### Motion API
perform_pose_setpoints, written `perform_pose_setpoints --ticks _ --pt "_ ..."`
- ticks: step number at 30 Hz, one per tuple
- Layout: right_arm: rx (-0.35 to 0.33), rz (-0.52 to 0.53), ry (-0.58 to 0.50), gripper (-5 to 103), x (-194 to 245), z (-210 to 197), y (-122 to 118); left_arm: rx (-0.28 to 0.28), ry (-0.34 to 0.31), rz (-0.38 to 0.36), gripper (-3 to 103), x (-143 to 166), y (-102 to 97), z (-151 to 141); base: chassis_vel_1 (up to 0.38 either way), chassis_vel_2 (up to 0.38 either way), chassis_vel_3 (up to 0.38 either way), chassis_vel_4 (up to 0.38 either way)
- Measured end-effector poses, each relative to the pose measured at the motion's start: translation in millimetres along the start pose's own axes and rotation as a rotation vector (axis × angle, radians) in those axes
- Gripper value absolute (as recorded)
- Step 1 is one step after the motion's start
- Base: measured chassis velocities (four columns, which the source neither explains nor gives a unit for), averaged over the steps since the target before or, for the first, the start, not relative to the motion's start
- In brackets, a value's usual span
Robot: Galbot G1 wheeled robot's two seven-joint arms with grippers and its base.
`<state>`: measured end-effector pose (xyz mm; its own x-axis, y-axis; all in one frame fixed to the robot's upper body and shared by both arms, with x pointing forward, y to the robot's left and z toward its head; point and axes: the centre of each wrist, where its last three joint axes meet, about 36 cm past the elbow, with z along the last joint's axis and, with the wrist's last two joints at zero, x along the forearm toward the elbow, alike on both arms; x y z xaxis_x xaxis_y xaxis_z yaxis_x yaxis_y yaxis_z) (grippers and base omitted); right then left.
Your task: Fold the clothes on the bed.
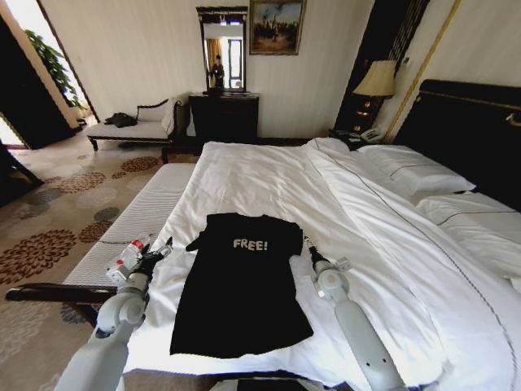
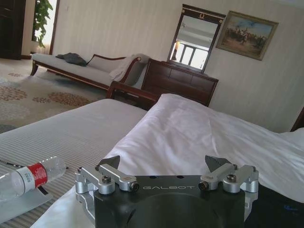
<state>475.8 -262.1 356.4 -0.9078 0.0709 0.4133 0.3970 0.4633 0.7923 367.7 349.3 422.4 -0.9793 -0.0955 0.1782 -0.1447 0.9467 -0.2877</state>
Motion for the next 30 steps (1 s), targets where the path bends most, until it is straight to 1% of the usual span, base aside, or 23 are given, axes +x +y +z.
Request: perform_pose_setpoints --ticks 1,5,6,8,9,10,11,15,17,21,23,24,25,30 --pt "0.0 0.0 0.0 88 0 0 0 0.0 0.0 0.0 100 0 0.0 0 0.0 0.0 0.0 0.0" --pt "-0.016 -0.018 0.006 65 -1 4 4 -0.007 0.005 -0.029 100 3 4.2 1 0.0 0.0 0.0 0.0" --pt "-0.016 -0.018 0.006 65 -1 4 4 -0.007 0.005 -0.029 100 3 4.2 1 0.0 0.0 0.0 0.0" --pt "-0.017 -0.018 0.009 54 -4 8 5 -0.008 0.004 -0.044 100 4 7.1 1 0.0 0.0 0.0 0.0" --pt "-0.015 -0.017 0.009 54 -5 9 5 -0.009 0.004 -0.049 100 4 8.0 0 0.0 0.0 0.0 0.0" --pt "-0.01 -0.015 0.008 49 -6 10 4 -0.008 0.004 -0.054 100 5 8.8 0 0.0 0.0 0.0 0.0" --pt "-0.01 -0.015 0.008 49 -6 10 4 -0.008 0.004 -0.054 100 5 8.8 0 0.0 0.0 0.0 0.0" --pt "0.011 -0.007 0.004 27 -11 12 3 -0.007 0.006 -0.065 100 7 10.5 -2 0.0 0.0 0.0 0.0" --pt "0.016 -0.006 0.003 27 -12 12 3 -0.007 0.006 -0.067 100 7 10.8 -2 0.0 0.0 0.0 0.0" --pt "0.027 -0.01 -0.001 7 -14 11 6 -0.005 0.007 -0.072 100 8 11.0 -3 0.0 0.0 0.0 0.0" --pt "0.03 -0.011 -0.001 7 -14 11 6 -0.005 0.007 -0.073 100 8 11.0 -2 0.0 0.0 0.0 0.0" --pt "0.033 -0.012 -0.002 3 -15 11 7 -0.004 0.009 -0.075 100 8 11.1 -2 0.0 0.0 0.0 0.0" --pt "0.037 -0.013 -0.003 1 -15 12 7 -0.003 0.01 -0.077 100 7 11.2 -1 0.0 0.0 0.0 0.0" --pt "0.042 -0.019 -0.006 0 -17 12 8 -0.003 0.016 -0.085 100 6 12.6 1 0.0 0.0 0.0 0.0"
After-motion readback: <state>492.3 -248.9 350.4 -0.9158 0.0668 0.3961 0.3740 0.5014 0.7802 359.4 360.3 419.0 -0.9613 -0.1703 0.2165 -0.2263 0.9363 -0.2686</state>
